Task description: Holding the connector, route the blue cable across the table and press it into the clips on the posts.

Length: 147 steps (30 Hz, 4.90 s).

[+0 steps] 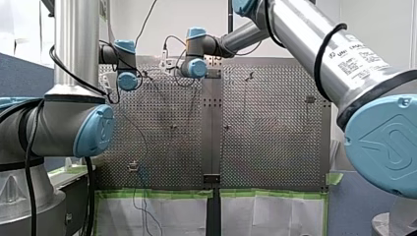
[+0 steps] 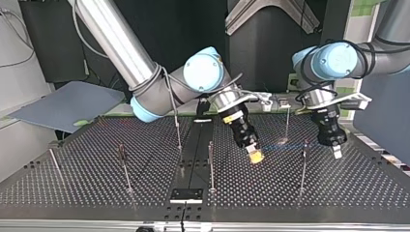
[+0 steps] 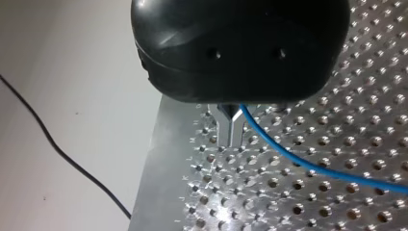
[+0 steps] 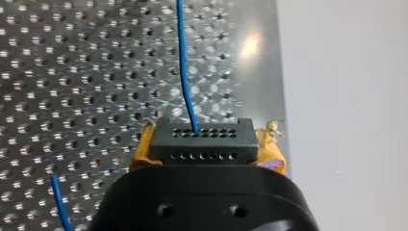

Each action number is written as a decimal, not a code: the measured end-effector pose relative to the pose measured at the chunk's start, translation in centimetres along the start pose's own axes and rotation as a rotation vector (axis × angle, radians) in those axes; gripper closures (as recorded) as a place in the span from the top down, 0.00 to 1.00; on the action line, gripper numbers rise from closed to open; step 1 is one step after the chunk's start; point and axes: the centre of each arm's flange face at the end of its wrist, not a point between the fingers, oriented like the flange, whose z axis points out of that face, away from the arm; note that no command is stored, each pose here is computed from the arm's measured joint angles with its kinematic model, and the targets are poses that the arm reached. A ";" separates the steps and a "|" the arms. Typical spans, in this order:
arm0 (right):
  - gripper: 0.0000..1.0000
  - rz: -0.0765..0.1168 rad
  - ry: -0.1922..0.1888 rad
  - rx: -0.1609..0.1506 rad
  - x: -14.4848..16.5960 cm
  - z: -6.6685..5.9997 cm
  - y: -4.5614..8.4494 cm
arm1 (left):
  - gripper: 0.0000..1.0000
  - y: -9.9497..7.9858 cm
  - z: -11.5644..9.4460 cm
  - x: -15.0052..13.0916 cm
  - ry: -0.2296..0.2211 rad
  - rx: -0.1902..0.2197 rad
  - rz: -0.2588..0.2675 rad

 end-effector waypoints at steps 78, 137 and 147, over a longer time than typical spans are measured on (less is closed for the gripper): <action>0.00 0.000 -0.064 -0.078 -4.7 2.8 1.8 | 0.98 1.8 3.0 4.9 0.222 0.036 -0.130; 0.00 0.010 -0.138 -0.146 -7.8 2.2 6.1 | 0.98 -7.2 -9.2 -5.4 0.279 0.273 0.096; 0.00 0.008 -0.141 -0.159 -7.9 2.2 7.3 | 0.98 -11.4 -7.3 -5.0 0.196 0.286 0.127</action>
